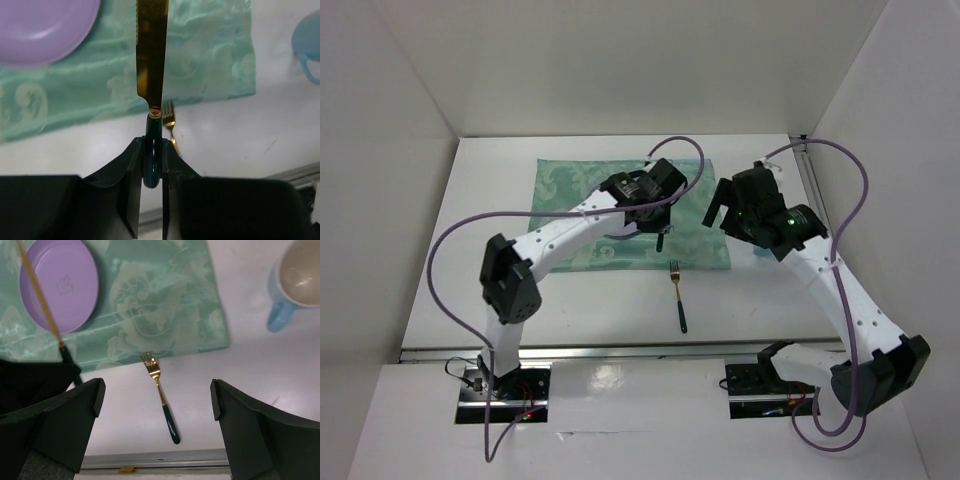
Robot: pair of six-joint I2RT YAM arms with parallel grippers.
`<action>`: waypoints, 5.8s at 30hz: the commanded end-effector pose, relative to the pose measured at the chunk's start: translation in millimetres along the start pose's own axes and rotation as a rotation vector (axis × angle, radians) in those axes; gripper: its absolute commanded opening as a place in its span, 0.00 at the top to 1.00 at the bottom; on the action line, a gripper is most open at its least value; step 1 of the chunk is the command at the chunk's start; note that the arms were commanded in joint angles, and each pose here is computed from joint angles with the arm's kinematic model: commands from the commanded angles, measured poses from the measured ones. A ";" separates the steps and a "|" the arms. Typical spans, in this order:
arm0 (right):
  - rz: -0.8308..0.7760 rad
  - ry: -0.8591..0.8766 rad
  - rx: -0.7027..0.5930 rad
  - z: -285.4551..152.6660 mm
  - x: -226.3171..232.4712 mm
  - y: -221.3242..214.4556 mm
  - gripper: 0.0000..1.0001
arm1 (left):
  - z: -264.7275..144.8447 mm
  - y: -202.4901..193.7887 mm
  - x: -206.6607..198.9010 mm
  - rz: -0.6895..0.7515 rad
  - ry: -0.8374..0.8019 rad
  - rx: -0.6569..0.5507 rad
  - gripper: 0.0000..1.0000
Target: Set the dinner table for one person
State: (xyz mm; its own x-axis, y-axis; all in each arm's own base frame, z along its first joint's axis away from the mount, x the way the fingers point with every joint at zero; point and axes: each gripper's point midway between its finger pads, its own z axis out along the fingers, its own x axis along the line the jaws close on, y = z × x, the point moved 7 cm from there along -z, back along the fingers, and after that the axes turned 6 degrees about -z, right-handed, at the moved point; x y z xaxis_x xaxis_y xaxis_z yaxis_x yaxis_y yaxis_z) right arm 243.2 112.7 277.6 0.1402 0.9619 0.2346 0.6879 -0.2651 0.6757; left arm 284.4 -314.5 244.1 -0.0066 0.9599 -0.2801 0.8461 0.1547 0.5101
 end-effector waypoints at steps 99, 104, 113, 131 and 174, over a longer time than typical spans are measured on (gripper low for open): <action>0.125 0.020 -0.129 -90.4 -38.6 -2.8 0.00 | -38.4 -141.9 -1.7 0.017 0.101 0.208 1.00; 0.109 0.027 -0.142 -84.4 -34.4 2.9 0.00 | -47.7 -63.2 67.3 -0.029 0.191 0.119 1.00; 0.066 -0.002 -0.043 -42.7 -22.2 0.0 0.00 | -1.8 76.4 174.0 -0.014 0.367 -0.007 1.00; 0.067 -0.097 0.022 -3.4 -21.1 -6.9 0.00 | 127.2 92.0 238.6 -0.050 0.449 0.183 1.00; 0.346 -0.429 0.148 112.5 -190.5 36.1 0.22 | -19.7 100.7 155.5 -0.045 0.205 -0.052 0.17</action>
State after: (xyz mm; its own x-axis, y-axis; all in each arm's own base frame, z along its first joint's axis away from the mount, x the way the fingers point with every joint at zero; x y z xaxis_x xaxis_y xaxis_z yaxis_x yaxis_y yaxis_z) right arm 313.6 -71.4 180.0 0.6470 0.7598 0.0635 0.6553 -0.5967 0.4632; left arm 360.2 -138.1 273.5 -0.1527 0.9795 -0.1315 0.8025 0.2006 0.5619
